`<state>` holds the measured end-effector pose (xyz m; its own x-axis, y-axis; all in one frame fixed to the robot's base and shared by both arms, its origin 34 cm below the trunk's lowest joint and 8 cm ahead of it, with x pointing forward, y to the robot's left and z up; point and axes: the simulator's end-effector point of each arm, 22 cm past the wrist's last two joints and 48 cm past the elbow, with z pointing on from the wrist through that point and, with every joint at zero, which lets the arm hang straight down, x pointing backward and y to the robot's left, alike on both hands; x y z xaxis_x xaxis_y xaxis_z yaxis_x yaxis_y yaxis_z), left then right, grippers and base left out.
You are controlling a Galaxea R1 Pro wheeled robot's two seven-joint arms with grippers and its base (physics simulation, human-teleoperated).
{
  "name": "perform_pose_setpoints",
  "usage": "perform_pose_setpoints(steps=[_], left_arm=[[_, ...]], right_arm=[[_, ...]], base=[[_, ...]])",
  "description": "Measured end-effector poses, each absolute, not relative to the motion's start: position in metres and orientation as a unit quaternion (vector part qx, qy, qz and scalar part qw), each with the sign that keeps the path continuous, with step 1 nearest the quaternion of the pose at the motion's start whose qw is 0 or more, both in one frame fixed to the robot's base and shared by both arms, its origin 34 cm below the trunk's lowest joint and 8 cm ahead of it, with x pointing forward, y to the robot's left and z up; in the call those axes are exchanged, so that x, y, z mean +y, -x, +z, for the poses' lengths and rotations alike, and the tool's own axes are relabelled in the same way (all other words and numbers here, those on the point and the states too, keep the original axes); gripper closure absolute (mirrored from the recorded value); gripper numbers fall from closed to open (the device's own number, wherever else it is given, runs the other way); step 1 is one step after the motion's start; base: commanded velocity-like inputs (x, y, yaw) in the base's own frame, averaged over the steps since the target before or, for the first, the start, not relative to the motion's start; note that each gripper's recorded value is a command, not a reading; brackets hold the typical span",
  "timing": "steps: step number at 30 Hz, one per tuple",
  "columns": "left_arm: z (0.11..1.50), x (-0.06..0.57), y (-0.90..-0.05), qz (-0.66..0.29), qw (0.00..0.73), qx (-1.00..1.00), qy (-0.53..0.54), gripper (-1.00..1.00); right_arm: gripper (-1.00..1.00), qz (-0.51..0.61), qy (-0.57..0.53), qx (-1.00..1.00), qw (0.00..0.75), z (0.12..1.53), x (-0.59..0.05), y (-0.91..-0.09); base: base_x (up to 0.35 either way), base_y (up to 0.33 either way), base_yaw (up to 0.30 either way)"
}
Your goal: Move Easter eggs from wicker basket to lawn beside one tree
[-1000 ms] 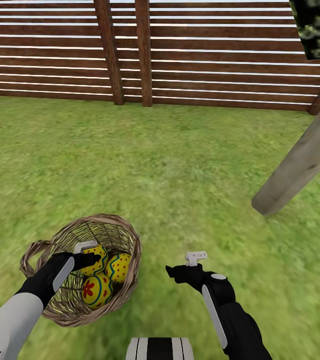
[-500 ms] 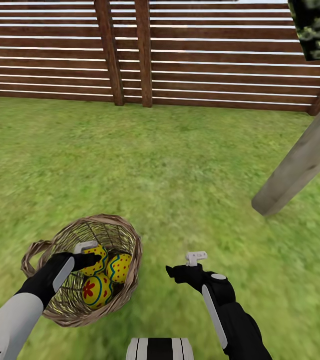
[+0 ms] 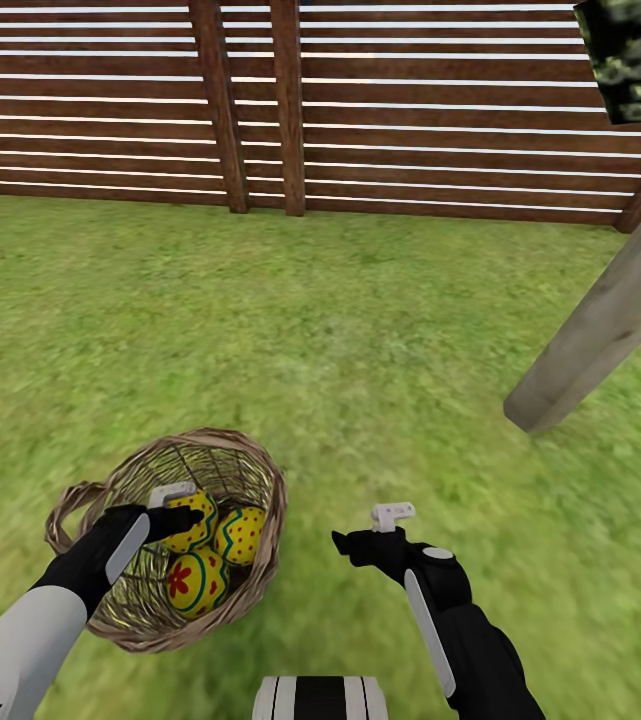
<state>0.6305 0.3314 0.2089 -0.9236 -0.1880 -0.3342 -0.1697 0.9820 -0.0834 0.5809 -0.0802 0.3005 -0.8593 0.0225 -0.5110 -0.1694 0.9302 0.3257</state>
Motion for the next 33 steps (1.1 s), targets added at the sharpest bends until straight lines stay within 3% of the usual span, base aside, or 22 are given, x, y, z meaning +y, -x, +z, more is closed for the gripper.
perform_pose_setpoints(steps=[33], left_arm=[[0.227,0.330,-0.639,-0.031,0.186,0.978,0.090,1.00]], right_arm=[[-1.00,0.183,0.042,0.941,0.281,0.320,-0.080,-0.589]], base=[[-0.002,0.000,0.000]])
